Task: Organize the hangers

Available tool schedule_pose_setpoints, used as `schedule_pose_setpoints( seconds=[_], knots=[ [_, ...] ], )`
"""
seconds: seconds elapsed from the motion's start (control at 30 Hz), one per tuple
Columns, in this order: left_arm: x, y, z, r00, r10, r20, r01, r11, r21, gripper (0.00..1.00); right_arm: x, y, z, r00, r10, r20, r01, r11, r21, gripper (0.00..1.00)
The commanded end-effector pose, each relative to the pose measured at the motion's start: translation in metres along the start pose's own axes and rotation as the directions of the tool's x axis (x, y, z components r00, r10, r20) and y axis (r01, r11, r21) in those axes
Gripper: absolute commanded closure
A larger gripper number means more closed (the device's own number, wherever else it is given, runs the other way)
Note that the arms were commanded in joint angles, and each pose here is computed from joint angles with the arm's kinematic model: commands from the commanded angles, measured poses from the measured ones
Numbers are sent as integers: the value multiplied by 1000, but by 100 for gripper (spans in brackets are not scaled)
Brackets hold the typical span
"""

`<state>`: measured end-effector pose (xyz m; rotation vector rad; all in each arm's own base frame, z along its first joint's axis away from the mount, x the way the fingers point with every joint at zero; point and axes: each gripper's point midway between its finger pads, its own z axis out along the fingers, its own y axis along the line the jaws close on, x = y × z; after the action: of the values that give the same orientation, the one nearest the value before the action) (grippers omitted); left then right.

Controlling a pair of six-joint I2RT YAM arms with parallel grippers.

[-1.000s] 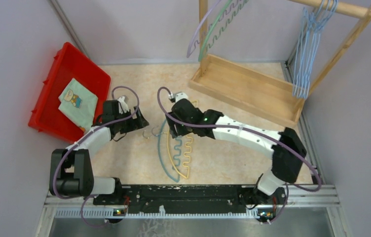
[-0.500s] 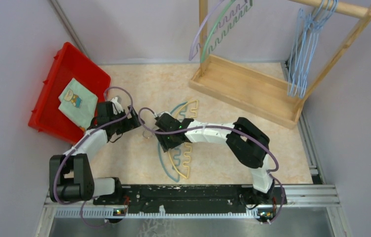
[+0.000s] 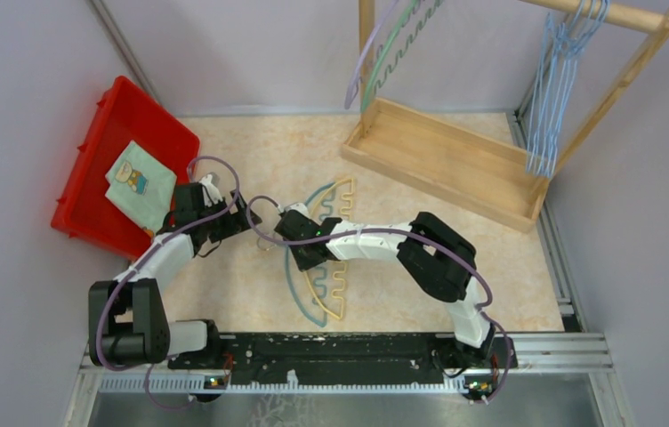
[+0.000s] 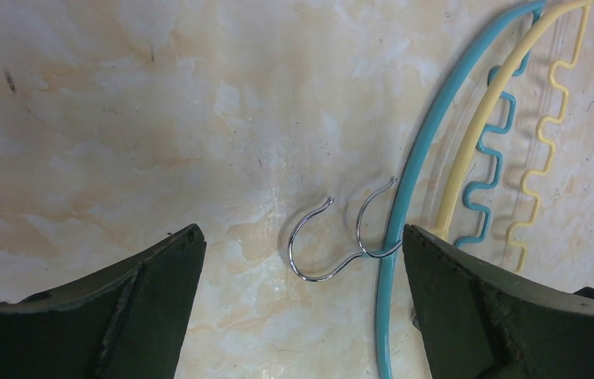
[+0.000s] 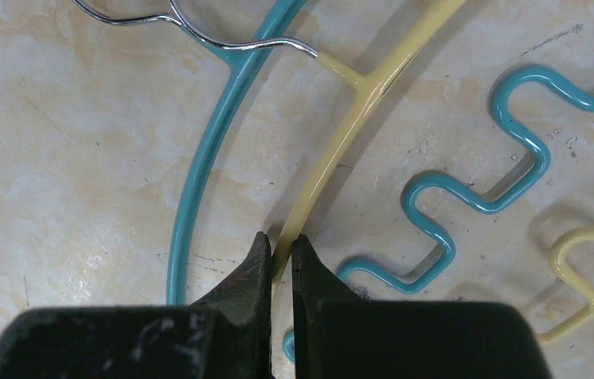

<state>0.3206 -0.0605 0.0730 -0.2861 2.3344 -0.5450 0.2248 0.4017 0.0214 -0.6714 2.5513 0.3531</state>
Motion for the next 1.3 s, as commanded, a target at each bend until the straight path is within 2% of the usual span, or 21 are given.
schedule_pose_setpoints(
  seconds=[0.0, 0.1, 0.2, 0.27, 0.37, 0.57, 0.7, 1.0, 1.27],
  knots=[
    [-4, -3, -3, 1000, -4, 20, 4, 1000, 20, 0, 16, -26, -10, 998, -51, -33, 54, 992, 111, 100],
    [-5, -3, -4, 1000, 0, 26, 0, 1000, 17, 1, -10, -28, -43, 999, 4, 54, -9, 997, 75, 100],
    [-6, -4, -5, 1000, -1, 30, 1, 1000, 22, 1, -47, -35, -92, 977, 141, 160, -137, 990, -35, 100],
    [-6, -5, -5, 999, -2, 33, 1, 1000, 26, 1, -78, -46, -132, 934, 256, 248, -225, 963, -147, 100],
    [-8, -7, -4, 999, -4, 36, 3, 999, 35, 1, -109, -55, -186, 873, 340, 349, -255, 929, -268, 100],
    [-7, -8, -3, 999, -7, 31, 5, 999, 44, 1, -135, -77, -276, 759, 459, 462, -300, 876, -378, 100],
    [-7, -9, -3, 1000, -11, 28, 10, 999, 49, 0, -140, -92, -320, 683, 517, 516, -340, 851, -401, 100],
    [-6, -12, -2, 1000, -17, 23, 15, 998, 67, 0, -157, -122, -381, 551, 537, 639, -399, 842, -364, 100],
    [-6, -13, -3, 1000, -17, 26, 15, 997, 74, 0, -144, -134, -400, 518, 546, 659, -427, 832, -354, 100]
  ],
)
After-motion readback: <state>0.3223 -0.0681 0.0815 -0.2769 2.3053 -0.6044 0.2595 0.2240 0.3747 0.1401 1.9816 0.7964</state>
